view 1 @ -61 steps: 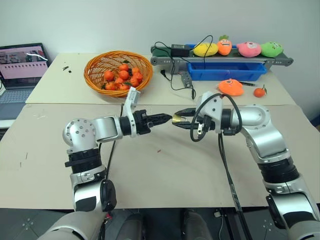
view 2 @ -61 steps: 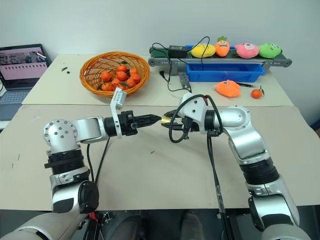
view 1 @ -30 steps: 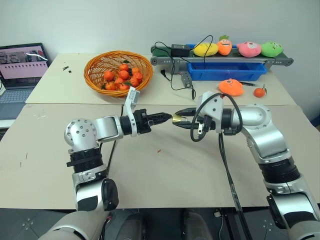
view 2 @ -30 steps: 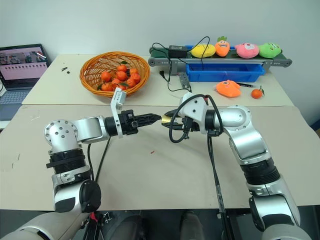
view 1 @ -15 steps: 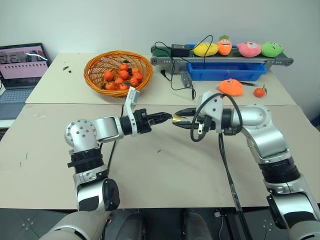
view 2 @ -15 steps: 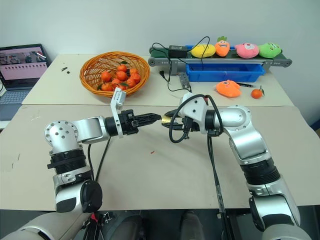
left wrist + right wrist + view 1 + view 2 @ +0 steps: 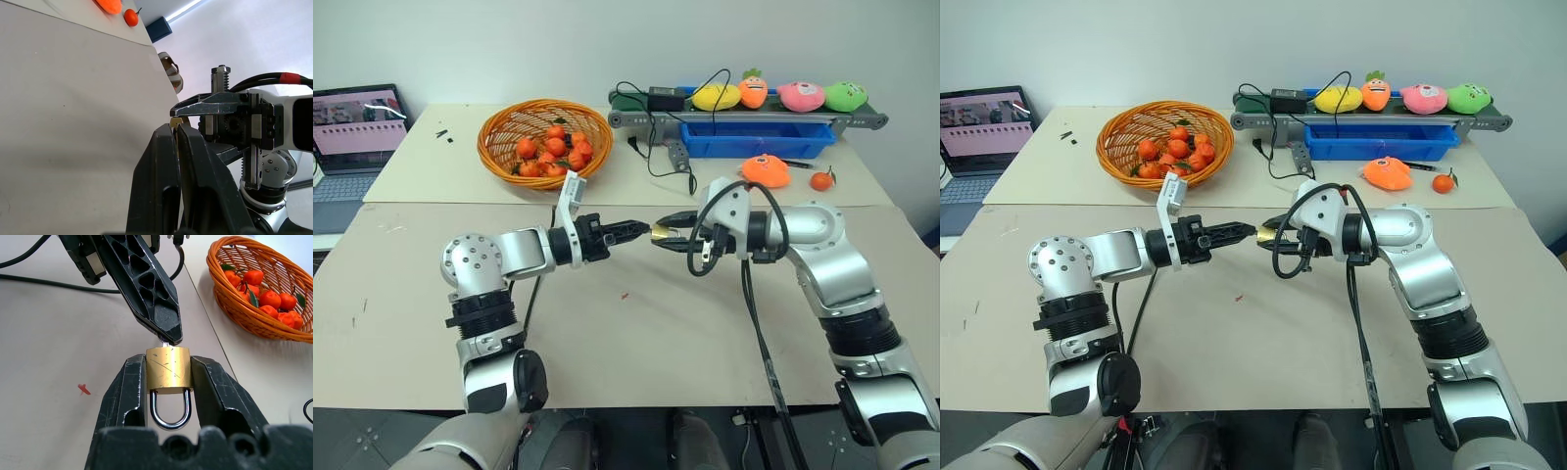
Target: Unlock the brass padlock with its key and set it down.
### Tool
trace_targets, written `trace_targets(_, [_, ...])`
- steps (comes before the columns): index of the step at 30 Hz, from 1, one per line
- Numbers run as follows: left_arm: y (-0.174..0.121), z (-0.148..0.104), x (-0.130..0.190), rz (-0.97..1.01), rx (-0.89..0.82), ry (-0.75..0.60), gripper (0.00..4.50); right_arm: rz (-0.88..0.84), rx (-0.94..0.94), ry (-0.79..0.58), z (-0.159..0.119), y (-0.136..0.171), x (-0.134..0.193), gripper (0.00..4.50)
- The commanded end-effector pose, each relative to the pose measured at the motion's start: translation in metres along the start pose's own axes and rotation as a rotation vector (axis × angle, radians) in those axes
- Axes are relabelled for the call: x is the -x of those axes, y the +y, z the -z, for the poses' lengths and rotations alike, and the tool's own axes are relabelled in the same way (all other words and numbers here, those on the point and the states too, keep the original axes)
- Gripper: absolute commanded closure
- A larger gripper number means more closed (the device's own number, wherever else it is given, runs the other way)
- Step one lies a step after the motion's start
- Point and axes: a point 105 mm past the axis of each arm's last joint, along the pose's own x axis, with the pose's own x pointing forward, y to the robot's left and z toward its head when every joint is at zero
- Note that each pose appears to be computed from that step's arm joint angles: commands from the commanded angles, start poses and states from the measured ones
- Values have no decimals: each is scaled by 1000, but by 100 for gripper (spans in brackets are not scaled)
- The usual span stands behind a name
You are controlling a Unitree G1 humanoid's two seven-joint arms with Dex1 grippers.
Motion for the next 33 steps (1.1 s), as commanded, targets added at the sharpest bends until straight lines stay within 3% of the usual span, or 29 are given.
trace_targets(1, [-8, -2, 0, 25, -28, 8, 430, 51, 70, -31, -17, -15, 10, 358])
trace_targets(13, [-25, -4, 7, 99, -168, 96, 430, 44, -26, -98, -26, -21, 13, 358])
trace_targets(24, [-20, -10, 8, 100, -166, 88, 430, 42, -25, -88, -26, -20, 15, 358])
trace_targets(27, [-17, -10, 9, 92, -149, 86, 360, 39, -19, -83, -25, -20, 16, 358])
trace_targets(32, [-19, -9, 10, 111, -129, 87, 178, 31, 4, -72, -24, -19, 15, 358])
trace_targets(33, [-21, -9, 10, 120, -121, 83, 178, 28, 14, -68, -24, -18, 15, 358])
